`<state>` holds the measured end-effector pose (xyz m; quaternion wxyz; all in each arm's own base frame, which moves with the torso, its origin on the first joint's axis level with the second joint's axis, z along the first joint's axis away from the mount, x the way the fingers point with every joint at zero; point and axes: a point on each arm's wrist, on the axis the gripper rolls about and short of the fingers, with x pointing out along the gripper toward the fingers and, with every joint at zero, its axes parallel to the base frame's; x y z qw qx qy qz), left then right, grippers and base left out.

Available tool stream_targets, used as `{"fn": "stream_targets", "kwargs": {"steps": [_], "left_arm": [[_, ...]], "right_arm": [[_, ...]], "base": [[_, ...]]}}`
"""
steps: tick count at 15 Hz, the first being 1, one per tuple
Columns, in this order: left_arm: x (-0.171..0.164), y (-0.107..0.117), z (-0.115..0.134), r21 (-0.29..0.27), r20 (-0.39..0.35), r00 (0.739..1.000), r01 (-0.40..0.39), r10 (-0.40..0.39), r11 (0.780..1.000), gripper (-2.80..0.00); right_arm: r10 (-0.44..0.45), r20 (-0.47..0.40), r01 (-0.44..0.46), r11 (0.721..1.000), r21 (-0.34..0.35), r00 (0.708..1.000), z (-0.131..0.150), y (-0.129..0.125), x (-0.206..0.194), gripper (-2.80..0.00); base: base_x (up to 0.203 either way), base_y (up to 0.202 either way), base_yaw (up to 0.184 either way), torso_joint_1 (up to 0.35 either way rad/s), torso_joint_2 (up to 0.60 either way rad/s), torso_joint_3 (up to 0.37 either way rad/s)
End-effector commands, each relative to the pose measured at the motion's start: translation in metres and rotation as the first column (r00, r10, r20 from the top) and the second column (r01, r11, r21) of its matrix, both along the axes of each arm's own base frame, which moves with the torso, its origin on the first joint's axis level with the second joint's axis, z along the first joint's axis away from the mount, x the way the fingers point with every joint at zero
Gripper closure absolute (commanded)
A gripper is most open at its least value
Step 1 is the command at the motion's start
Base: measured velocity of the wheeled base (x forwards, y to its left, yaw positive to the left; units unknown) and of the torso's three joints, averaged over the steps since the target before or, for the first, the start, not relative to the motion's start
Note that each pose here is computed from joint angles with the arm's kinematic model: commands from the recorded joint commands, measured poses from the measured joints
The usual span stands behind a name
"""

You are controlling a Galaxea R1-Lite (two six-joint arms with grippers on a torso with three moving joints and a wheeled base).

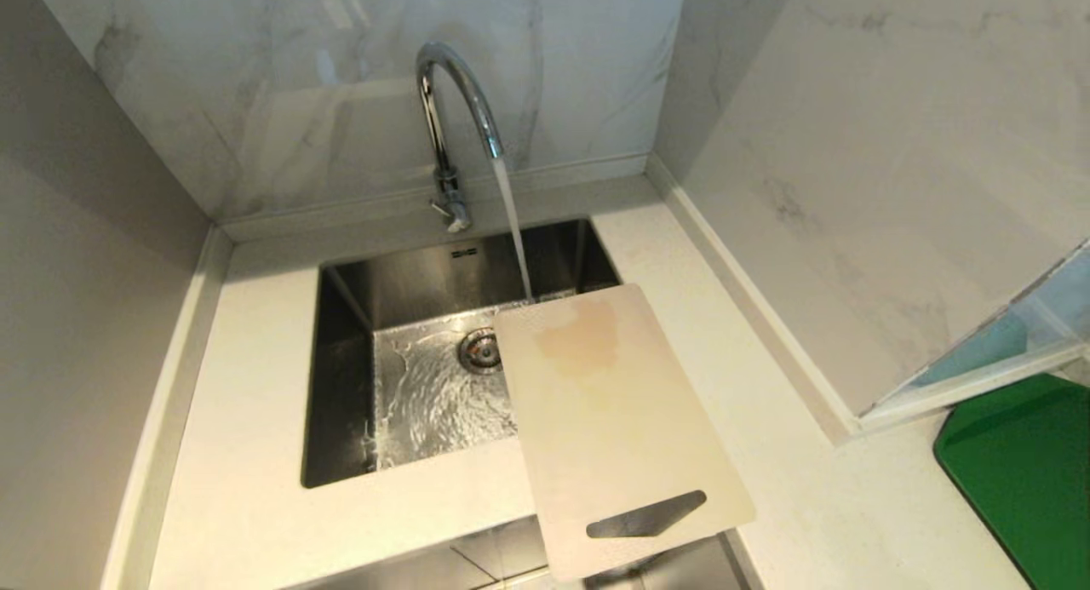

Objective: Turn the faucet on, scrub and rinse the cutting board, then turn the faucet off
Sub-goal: Pick up the cutting board

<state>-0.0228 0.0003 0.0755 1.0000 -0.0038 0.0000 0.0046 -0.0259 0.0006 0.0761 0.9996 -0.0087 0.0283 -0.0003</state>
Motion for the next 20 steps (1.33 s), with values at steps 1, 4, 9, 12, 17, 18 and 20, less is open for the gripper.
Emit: {"fn": "stream_targets", "kwargs": {"steps": [1, 4, 9, 12, 17, 18, 20], "left_arm": [[0.000, 0.000, 0.000, 0.000, -0.002, 1.000, 0.000, 0.000, 1.000, 0.00], [0.000, 0.000, 0.000, 0.000, -0.002, 1.000, 0.000, 0.000, 1.000, 0.00], [0.000, 0.000, 0.000, 0.000, -0.002, 1.000, 0.000, 0.000, 1.000, 0.00], [0.000, 0.000, 0.000, 0.000, -0.002, 1.000, -0.002, 0.002, 1.000, 0.00], [0.000, 0.000, 0.000, 0.000, -0.002, 1.000, 0.000, 0.000, 1.000, 0.00], [0.000, 0.000, 0.000, 0.000, -0.002, 1.000, 0.000, 0.000, 1.000, 0.00], [0.000, 0.000, 0.000, 0.000, -0.002, 1.000, 0.000, 0.000, 1.000, 0.00]], "right_arm": [[0.000, 0.001, 0.000, 1.000, 0.000, 1.000, 0.000, 0.000, 0.000, 0.00], [-0.001, 0.001, 0.001, 1.000, 0.001, 1.000, 0.000, 0.000, 0.000, 0.00], [0.001, 0.001, -0.001, 1.000, -0.002, 1.000, 0.000, 0.000, 0.000, 0.00], [0.006, -0.002, -0.006, 1.000, -0.026, 1.000, 0.000, 0.000, 0.000, 0.00], [-0.001, -0.015, 0.001, 1.000, -0.002, 1.000, 0.000, 0.000, -0.001, 0.00], [-0.002, -0.016, 0.001, 1.000, -0.002, 1.000, 0.002, 0.000, -0.002, 0.00], [-0.009, -0.021, 0.009, 1.000, 0.007, 1.000, 0.013, 0.000, -0.005, 0.00]], "base": [[-0.196, 0.000, 0.002, 0.000, 0.00, 0.002], [-0.178, 0.000, -0.013, 0.001, 0.00, 0.003], [-0.046, 0.000, -0.006, 0.006, 0.00, -0.001], [0.000, 0.000, 0.000, 0.000, 0.00, 0.000], [0.000, 0.000, 0.000, 0.000, 0.00, 0.000], [0.000, 0.000, 0.000, 0.000, 0.00, 0.000], [0.000, 0.000, 0.000, 0.000, 0.00, 0.000]]}}
